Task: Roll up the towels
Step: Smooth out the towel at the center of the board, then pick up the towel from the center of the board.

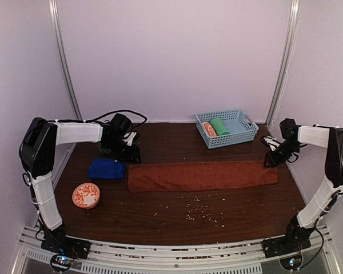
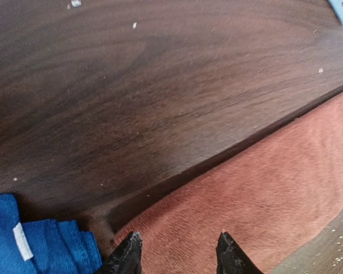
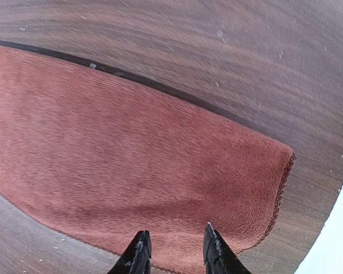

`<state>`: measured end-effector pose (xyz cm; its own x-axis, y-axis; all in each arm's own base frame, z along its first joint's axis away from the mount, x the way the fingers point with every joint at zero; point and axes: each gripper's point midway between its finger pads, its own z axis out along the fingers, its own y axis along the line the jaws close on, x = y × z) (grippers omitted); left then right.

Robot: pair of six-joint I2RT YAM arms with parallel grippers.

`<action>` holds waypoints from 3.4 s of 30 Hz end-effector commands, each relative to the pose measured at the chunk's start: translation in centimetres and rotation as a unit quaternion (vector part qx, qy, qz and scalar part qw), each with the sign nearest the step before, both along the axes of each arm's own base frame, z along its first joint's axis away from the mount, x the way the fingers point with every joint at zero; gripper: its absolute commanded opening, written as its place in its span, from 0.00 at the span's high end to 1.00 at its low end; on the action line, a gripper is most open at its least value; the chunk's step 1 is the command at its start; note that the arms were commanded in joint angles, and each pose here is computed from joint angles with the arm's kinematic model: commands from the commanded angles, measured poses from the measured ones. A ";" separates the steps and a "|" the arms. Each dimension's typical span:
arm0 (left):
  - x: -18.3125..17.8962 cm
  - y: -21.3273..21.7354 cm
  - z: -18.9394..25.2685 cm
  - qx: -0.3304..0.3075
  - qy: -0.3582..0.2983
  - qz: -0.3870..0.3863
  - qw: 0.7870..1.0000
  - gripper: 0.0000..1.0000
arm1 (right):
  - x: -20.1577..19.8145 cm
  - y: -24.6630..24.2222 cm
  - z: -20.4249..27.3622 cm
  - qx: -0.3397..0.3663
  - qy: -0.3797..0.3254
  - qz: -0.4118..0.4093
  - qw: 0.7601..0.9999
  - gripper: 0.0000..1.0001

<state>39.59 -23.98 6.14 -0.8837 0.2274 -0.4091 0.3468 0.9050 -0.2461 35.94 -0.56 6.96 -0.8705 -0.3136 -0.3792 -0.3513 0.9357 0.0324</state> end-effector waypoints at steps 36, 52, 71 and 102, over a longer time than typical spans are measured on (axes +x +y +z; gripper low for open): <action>0.2 1.3 -4.5 0.029 0.002 -0.058 0.998 0.59 | 6.4 -6.4 -3.1 -0.096 0.015 -0.135 0.986 0.60; 0.1 4.3 -4.9 0.089 -0.013 -0.001 0.996 0.65 | 9.5 -5.3 -2.4 -0.086 -0.042 -0.140 0.986 1.00; 1.4 3.7 -1.3 0.043 -0.061 0.030 0.997 0.73 | 8.9 -4.6 -0.4 -0.051 -0.067 -0.157 0.984 0.72; 1.4 4.1 -0.6 0.049 -0.070 0.033 0.996 0.69 | 2.5 -4.4 -8.9 -0.066 0.088 -0.142 0.984 0.68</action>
<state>40.35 -19.93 3.80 -0.8561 0.2300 -0.4628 0.3112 0.9444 -0.1063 40.73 -4.53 2.02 -0.9452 -0.0804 -0.3166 -0.0743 0.9967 -0.0313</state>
